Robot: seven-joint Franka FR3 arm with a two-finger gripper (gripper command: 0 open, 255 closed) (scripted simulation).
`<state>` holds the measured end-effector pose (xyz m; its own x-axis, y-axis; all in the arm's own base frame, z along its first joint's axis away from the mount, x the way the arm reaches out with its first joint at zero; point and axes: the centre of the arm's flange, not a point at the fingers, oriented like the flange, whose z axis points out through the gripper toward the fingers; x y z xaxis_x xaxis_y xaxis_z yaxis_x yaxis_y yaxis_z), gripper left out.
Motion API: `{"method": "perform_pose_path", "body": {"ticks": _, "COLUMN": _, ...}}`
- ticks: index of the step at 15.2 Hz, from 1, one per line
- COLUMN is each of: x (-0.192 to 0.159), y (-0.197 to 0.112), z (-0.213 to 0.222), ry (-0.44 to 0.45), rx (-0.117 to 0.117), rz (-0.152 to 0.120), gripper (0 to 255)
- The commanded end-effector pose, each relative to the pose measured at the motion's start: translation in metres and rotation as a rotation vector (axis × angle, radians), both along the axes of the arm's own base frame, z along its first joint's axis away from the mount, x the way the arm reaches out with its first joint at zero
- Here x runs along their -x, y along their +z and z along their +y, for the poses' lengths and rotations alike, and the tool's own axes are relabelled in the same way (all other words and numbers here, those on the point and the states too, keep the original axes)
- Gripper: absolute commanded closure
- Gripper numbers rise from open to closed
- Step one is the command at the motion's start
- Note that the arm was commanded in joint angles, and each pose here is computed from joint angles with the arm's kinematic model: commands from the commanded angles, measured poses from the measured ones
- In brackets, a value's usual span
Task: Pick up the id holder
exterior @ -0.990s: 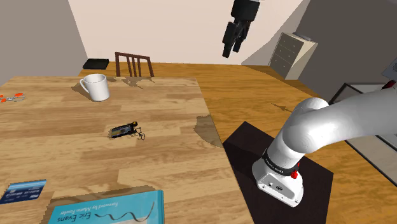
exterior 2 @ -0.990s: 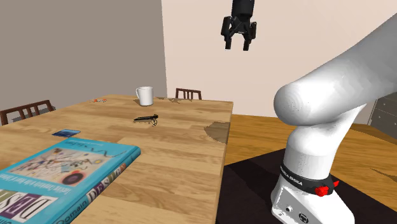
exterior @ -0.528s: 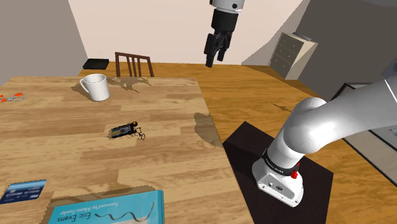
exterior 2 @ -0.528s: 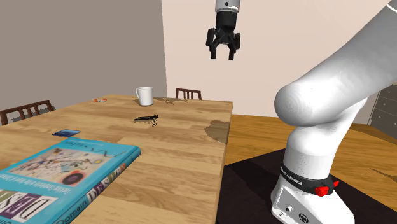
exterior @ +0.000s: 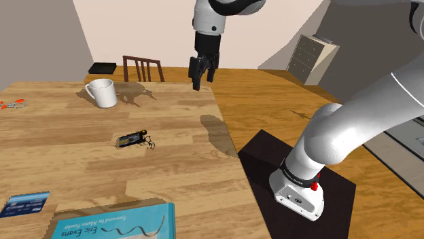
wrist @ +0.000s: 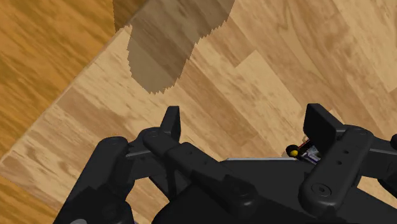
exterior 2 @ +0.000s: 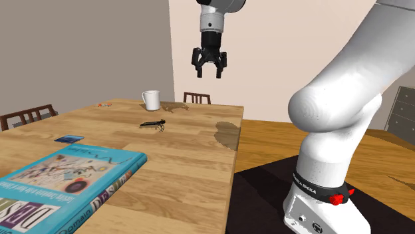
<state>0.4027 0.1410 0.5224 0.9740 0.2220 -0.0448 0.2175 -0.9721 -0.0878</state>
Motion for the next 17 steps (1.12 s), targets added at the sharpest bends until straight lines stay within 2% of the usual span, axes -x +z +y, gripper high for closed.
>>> {"method": "perform_pose_path", "body": {"ticks": 1, "x": -0.013, "y": -0.015, "z": 0.019, "ry": 0.013, "rx": -0.005, "rz": 0.016, "gripper": 0}}
{"method": "perform_pose_path", "body": {"ticks": 17, "x": -0.091, "y": -0.139, "z": 0.179, "ry": 0.113, "rx": -0.04, "rz": 0.143, "gripper": 0}}
